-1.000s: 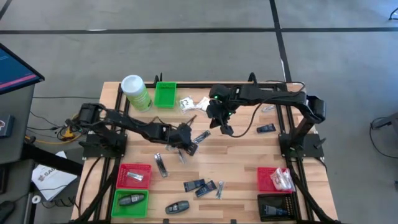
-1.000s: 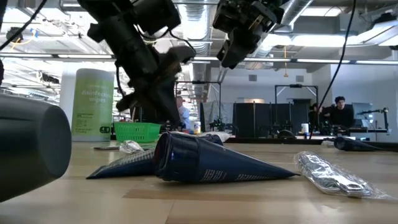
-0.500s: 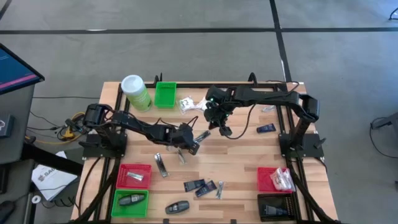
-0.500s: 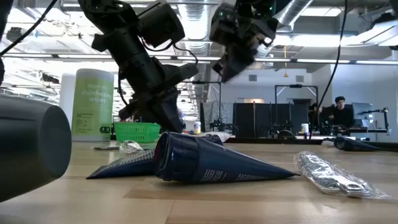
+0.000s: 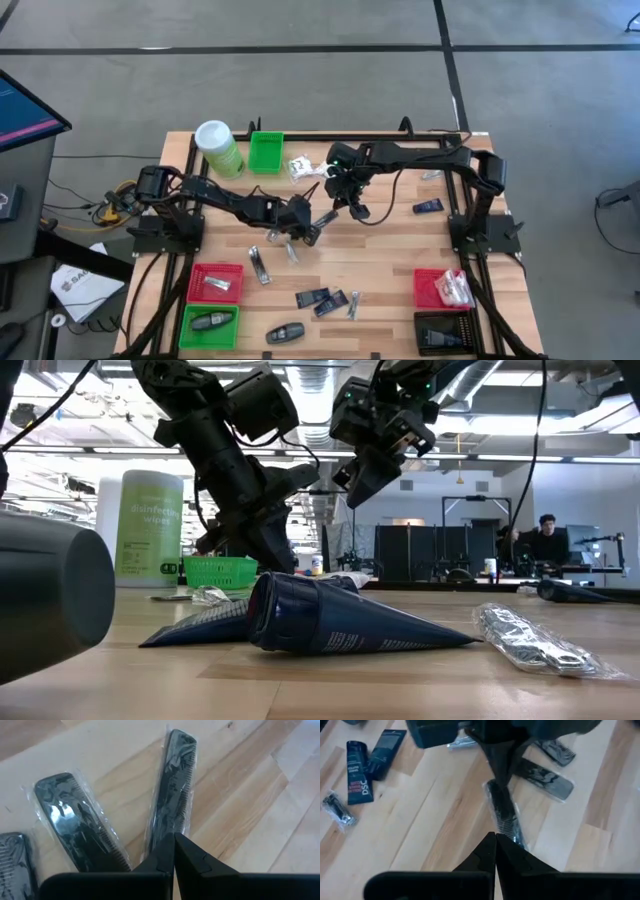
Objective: Pick & Place Travel size toiletries
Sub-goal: Put the black comb into the top green bin
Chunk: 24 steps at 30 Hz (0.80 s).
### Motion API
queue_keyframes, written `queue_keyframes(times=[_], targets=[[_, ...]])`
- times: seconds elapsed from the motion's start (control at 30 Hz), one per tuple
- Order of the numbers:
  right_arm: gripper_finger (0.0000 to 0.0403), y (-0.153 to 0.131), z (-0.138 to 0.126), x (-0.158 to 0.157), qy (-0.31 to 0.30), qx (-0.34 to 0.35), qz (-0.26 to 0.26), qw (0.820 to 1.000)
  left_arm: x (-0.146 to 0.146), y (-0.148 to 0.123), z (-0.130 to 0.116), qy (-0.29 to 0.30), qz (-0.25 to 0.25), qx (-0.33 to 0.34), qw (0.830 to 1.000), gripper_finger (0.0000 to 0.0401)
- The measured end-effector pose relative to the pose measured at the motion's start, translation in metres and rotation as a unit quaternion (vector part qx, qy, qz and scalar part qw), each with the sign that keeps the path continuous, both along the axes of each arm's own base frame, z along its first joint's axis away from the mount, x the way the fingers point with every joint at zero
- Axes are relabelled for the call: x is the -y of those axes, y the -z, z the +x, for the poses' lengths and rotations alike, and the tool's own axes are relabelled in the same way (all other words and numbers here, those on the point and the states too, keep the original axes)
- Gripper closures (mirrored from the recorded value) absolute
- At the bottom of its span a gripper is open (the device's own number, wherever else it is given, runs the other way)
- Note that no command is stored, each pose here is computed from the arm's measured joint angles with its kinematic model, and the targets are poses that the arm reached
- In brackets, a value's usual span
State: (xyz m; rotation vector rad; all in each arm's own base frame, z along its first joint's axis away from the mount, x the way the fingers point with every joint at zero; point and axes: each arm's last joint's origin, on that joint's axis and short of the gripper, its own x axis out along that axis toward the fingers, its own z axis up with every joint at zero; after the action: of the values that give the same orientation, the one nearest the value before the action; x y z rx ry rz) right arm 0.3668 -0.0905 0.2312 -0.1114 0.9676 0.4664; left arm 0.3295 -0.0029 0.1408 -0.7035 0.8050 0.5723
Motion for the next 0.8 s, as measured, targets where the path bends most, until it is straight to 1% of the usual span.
queue_keyframes(times=[0.17, 0.23, 0.3, 0.37, 0.47, 0.57, 0.67, 0.8], targets=[[0.0403, 0.003, 0.004, 0.001, -0.008, 0.009, -0.006, 1.000, 0.002, 0.017, 0.002, 0.015, -0.029, -0.026, 0.999, 0.0401], [0.0403, 0.007, 0.002, 0.000, -0.008, -0.004, -0.003, 1.000, 0.005, 0.021, 0.005, 0.024, -0.039, -0.023, 0.999, 0.0401], [0.0403, 0.008, 0.006, 0.001, -0.009, 0.004, -0.004, 1.000, 0.008, 0.025, 0.006, 0.033, -0.045, -0.028, 0.998, 0.0401], [0.0403, 0.012, 0.005, 0.001, -0.008, -0.009, -0.001, 1.000, 0.013, 0.026, 0.006, 0.048, -0.050, -0.031, 0.997, 0.0401], [0.0403, 0.011, 0.005, 0.001, -0.007, -0.007, -0.001, 1.000, 0.023, 0.023, 0.003, 0.093, -0.044, -0.036, 0.994, 0.0401], [0.0403, 0.011, 0.004, 0.001, -0.007, -0.014, 0.001, 1.000, 0.030, 0.019, 0.001, 0.119, -0.037, -0.038, 0.991, 0.0401], [0.0403, 0.012, 0.003, -0.002, -0.011, -0.019, 0.005, 1.000, 0.034, 0.010, -0.004, 0.115, -0.007, -0.034, 0.993, 0.0401], [0.0403, 0.011, 0.007, -0.015, -0.027, -0.016, 0.006, 0.999, 0.036, -0.011, -0.004, 0.097, 0.022, 0.009, 0.995, 0.0401]])
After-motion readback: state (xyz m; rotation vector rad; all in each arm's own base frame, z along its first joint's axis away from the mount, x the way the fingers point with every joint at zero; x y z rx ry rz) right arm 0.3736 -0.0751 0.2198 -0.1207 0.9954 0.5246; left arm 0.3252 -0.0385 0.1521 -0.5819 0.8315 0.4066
